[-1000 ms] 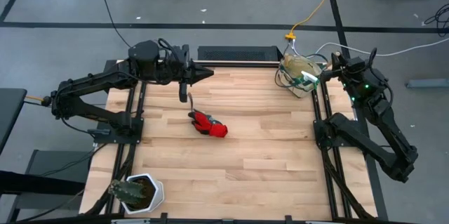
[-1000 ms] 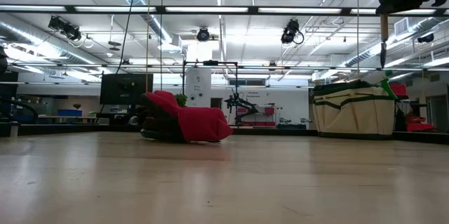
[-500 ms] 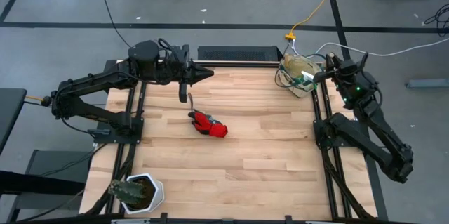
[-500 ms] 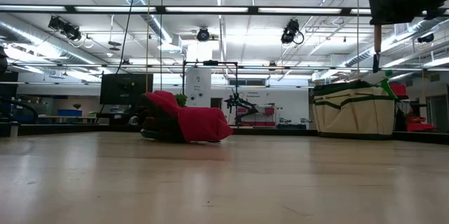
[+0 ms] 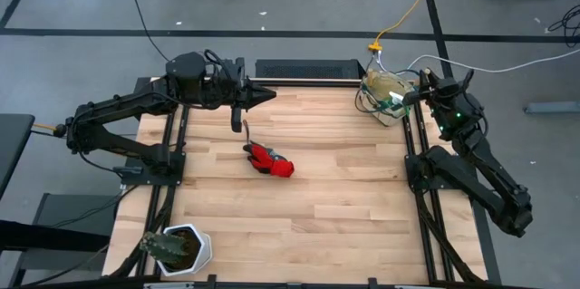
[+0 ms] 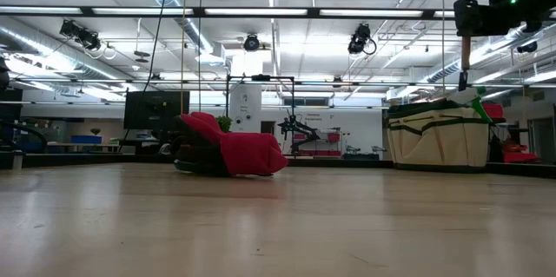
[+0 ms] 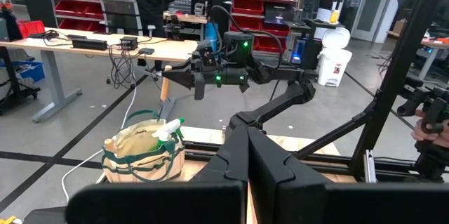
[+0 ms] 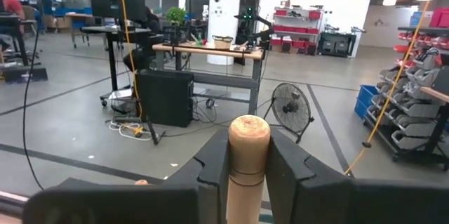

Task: Pick & Place Garden tools in Gardening bag
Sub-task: Put the brown trowel into the gardening bag

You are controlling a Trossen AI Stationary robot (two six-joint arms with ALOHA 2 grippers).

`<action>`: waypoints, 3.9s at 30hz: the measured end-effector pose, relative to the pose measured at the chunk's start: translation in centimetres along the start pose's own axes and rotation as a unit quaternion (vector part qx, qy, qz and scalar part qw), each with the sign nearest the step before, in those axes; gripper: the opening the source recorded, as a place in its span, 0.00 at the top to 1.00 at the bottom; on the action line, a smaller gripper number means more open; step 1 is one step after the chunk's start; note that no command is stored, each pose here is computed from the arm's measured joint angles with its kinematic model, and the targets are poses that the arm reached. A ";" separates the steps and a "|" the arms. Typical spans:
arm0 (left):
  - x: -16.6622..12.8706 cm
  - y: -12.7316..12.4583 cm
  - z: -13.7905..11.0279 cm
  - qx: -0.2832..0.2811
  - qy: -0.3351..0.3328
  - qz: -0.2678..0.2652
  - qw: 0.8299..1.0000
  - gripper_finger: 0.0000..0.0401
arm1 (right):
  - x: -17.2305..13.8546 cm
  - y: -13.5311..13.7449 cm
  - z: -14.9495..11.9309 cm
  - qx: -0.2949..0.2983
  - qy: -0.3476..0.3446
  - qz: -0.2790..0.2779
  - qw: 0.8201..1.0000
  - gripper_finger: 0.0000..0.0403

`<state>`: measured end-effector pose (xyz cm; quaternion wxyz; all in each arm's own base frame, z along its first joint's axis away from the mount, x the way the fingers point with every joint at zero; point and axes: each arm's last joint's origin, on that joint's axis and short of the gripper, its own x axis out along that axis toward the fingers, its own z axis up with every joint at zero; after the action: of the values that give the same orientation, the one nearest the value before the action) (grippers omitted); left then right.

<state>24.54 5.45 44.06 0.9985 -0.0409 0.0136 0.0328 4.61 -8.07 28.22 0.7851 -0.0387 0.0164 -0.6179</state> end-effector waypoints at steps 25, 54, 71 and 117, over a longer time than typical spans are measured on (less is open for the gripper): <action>0.0 0.0 0.0 0.000 0.000 0.000 1.000 1.00 | 0.0 -0.1 -0.8 0.005 0.039 -0.028 0.999 0.84; 0.0 0.0 0.0 -0.007 0.001 -0.008 1.000 1.00 | 1.8 0.7 -1.4 -0.031 0.079 -0.025 0.996 0.84; 0.0 -0.1 0.0 -0.009 0.001 -0.017 1.000 1.00 | 3.1 0.1 -1.8 -0.026 0.092 0.005 0.995 0.84; 0.0 -0.1 0.0 -0.013 0.002 -0.016 1.000 0.99 | 3.5 -0.2 -2.0 -0.015 0.097 0.043 0.994 0.68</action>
<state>24.55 5.35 44.06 0.9983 -0.0542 0.0143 0.0172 5.11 -11.59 26.34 0.8049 0.0109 0.1036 -0.5843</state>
